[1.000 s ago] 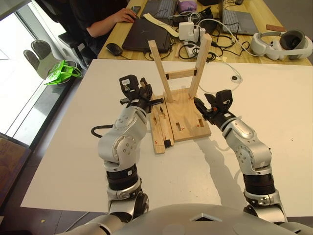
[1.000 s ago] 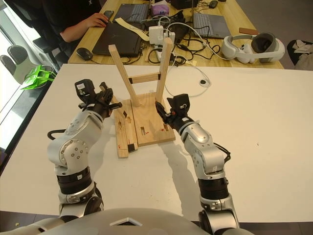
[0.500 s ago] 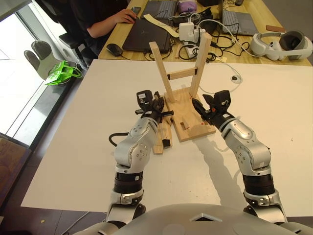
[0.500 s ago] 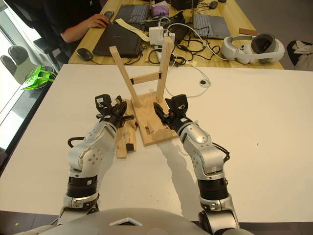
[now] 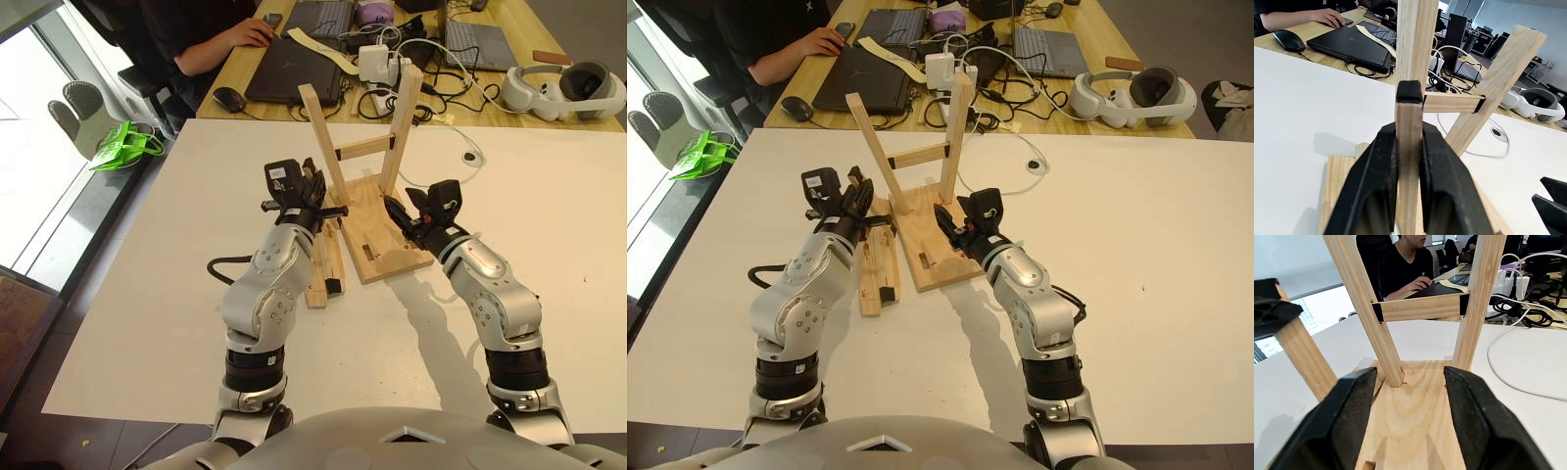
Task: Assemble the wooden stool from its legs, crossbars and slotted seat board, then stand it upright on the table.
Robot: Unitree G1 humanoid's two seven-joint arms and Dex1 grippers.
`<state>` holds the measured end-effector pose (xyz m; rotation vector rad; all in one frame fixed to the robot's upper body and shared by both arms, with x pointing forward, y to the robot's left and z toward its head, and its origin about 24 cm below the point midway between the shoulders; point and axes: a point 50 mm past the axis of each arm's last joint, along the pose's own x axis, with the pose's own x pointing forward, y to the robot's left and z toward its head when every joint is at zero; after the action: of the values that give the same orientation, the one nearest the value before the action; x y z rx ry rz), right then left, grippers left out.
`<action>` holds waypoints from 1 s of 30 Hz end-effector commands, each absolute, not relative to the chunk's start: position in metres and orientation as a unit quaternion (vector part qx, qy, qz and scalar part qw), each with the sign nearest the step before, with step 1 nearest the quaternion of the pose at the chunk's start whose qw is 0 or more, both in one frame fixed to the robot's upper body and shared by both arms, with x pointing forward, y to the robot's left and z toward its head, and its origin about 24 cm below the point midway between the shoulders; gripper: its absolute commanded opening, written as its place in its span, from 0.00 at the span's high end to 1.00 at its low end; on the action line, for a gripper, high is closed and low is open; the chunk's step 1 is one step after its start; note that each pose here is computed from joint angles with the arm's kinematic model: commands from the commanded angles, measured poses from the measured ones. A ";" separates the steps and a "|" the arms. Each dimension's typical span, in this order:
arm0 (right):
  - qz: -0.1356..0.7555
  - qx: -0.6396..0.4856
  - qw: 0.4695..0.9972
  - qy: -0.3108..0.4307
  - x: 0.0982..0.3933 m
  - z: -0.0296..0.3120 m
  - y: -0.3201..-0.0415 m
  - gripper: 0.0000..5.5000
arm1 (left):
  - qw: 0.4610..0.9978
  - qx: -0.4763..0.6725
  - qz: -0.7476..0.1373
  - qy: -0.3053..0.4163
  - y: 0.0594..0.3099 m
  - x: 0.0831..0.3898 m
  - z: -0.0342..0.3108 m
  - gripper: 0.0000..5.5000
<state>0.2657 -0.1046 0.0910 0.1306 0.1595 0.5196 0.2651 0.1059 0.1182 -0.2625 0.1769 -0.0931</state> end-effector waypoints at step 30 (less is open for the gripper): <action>0.274 0.051 0.958 0.073 0.266 0.095 -0.099 0.54 | 0.965 -0.222 0.034 0.133 0.101 0.271 0.094 0.93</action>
<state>0.2657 -0.1004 0.0923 0.1090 0.1553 0.5507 0.2771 0.1303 0.1028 -0.3076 0.2140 0.1063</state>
